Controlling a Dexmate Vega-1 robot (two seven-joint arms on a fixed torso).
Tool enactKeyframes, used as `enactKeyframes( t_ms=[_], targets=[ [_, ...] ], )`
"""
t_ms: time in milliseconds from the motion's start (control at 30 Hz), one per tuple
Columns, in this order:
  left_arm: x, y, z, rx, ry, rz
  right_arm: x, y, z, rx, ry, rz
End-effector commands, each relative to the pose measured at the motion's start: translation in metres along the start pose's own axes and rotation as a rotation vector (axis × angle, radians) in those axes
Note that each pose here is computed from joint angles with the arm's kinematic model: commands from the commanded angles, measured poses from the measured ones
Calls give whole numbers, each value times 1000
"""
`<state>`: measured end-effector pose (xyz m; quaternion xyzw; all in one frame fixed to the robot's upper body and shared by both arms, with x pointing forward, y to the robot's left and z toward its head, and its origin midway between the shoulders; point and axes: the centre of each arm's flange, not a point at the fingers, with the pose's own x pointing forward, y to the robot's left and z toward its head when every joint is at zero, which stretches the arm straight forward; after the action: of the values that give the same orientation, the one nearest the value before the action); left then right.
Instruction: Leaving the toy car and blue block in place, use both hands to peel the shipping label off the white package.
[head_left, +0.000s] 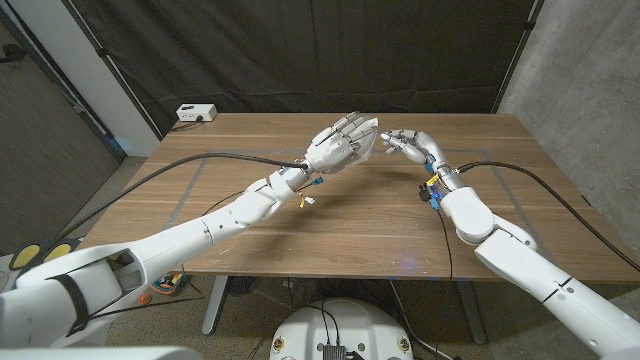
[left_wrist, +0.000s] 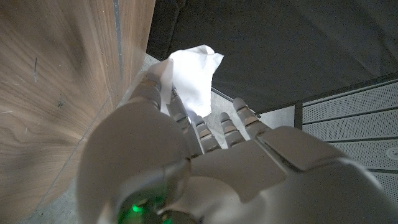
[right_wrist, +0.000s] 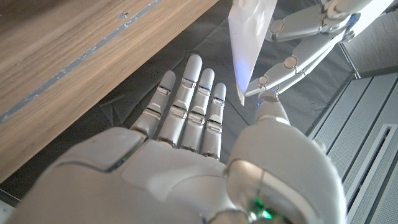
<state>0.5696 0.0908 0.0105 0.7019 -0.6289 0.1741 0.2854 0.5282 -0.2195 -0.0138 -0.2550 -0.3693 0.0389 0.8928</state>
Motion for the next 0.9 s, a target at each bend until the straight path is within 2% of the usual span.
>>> enactKeyframes(
  t_ms=[33,267,500,900],
  targets=[
    [5,2,-2,-24,-11,50,5,7,13,-118,48,-8],
    [6,6,0,-48,-35,74,9,10,14,-135,54,-39],
    [5,3,-1,-64,-43,60,12,12,14,-98,-3,-109],
    [9,-4,-7,-83,-28,67,22,11,12,-62,-51,-84]
  ],
)
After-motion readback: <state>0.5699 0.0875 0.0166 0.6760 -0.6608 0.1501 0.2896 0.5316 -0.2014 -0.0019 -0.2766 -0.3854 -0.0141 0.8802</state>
